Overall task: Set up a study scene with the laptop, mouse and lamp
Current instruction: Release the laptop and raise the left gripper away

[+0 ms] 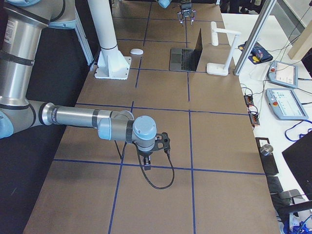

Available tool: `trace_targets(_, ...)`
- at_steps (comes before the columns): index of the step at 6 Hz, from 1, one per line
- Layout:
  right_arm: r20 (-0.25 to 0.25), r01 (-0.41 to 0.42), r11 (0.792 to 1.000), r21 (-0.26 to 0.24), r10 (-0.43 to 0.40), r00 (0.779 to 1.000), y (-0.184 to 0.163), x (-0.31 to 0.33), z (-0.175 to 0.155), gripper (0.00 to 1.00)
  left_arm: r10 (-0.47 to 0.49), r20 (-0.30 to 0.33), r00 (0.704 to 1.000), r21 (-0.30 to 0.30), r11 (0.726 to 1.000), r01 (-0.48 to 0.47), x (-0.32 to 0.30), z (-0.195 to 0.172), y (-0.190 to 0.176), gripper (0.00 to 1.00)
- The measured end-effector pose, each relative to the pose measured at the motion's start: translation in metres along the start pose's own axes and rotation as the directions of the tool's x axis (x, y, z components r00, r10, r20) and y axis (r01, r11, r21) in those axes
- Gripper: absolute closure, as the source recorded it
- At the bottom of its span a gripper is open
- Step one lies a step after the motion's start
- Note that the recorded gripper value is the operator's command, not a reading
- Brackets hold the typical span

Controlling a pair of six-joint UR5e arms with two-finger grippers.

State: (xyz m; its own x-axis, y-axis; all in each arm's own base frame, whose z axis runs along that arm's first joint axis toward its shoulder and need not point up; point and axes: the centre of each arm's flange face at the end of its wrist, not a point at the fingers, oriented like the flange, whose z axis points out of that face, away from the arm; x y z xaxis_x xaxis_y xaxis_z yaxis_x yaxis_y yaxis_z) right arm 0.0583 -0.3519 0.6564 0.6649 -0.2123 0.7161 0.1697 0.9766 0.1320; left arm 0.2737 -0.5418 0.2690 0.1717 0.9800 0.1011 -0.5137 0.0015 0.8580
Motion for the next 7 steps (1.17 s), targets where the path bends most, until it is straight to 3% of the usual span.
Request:
trace_targets(2, 0.000, 0.003, 1.000, 0.002, -0.003, 1.000, 0.001, -0.001, -0.001, 0.00, -0.121, 0.003, 0.993, -0.076, 0.990, 0.121, 0.020, -0.009, 0.083, 0.00)
trace_targets(3, 0.000, 0.005, 1.000, 0.004, -0.005, 1.000, 0.001, -0.003, -0.002, 0.00, -0.249, 0.008, 0.969, -0.127, 0.961, 0.248, 0.027, -0.006, 0.125, 0.00)
trace_targets(4, -0.001, 0.010, 1.000, 0.009, -0.010, 1.000, 0.000, -0.005, -0.004, 0.00, -0.420, 0.034, 0.907, -0.175, 0.891, 0.419, 0.032, -0.005, 0.170, 0.00)
trace_targets(5, -0.004, 0.022, 1.000, 0.021, -0.022, 1.000, -0.003, -0.010, -0.010, 0.00, -0.588, 0.080, 0.805, -0.214, 0.779, 0.590, 0.038, -0.010, 0.220, 0.00)
trace_targets(6, -0.007, 0.049, 0.998, 0.040, -0.049, 0.999, -0.008, -0.020, -0.019, 0.00, -0.719, 0.114, 0.685, -0.254, 0.646, 0.720, 0.044, -0.024, 0.271, 0.00)
trace_targets(7, 0.003, 0.070, 0.996, 0.056, -0.071, 0.997, -0.012, -0.031, -0.025, 0.00, -0.824, 0.108, 0.556, -0.275, 0.513, 0.813, 0.045, -0.048, 0.307, 0.00)
